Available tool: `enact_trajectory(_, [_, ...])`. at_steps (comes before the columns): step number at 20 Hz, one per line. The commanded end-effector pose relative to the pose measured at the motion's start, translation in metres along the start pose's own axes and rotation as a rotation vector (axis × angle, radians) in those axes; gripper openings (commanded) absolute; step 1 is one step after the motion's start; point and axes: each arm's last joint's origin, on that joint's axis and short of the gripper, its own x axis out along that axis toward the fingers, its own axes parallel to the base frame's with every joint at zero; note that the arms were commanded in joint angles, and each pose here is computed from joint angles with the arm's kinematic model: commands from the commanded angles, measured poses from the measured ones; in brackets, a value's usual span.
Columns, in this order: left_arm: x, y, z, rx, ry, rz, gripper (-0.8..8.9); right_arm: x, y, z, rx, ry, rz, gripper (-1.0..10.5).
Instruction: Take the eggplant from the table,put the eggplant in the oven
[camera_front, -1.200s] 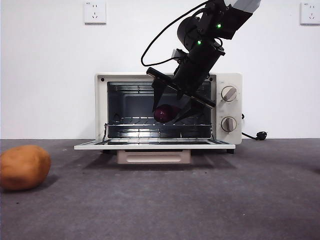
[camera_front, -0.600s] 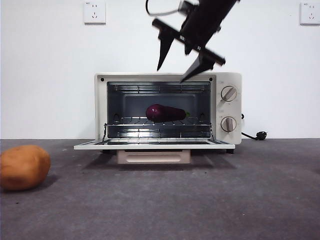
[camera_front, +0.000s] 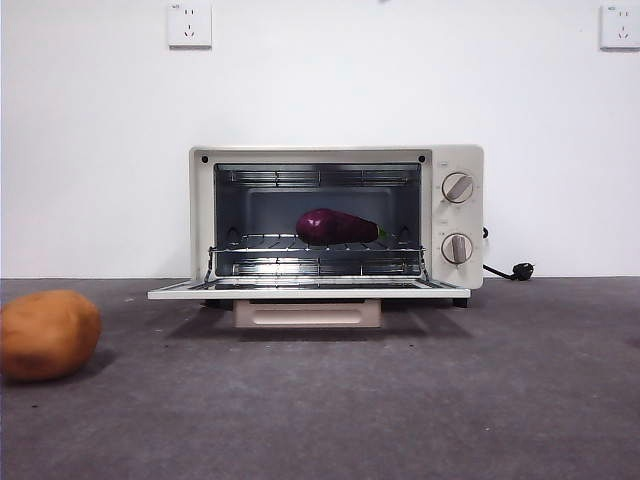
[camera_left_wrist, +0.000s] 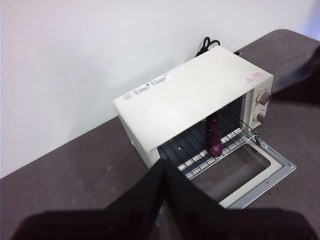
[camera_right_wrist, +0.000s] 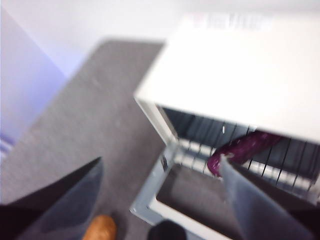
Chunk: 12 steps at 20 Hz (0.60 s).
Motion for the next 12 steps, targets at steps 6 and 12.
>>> enact_trajectory(6, [0.012, 0.001, 0.001, 0.011, 0.016, -0.008, -0.06, -0.090, 0.017, 0.009, -0.086, -0.156, 0.007, 4.7])
enact_trajectory(12, [0.015, 0.001, 0.002, 0.011, 0.015, -0.009, -0.06, -0.142, 0.021, -0.001, -0.154, -0.177, -0.080, 4.7])
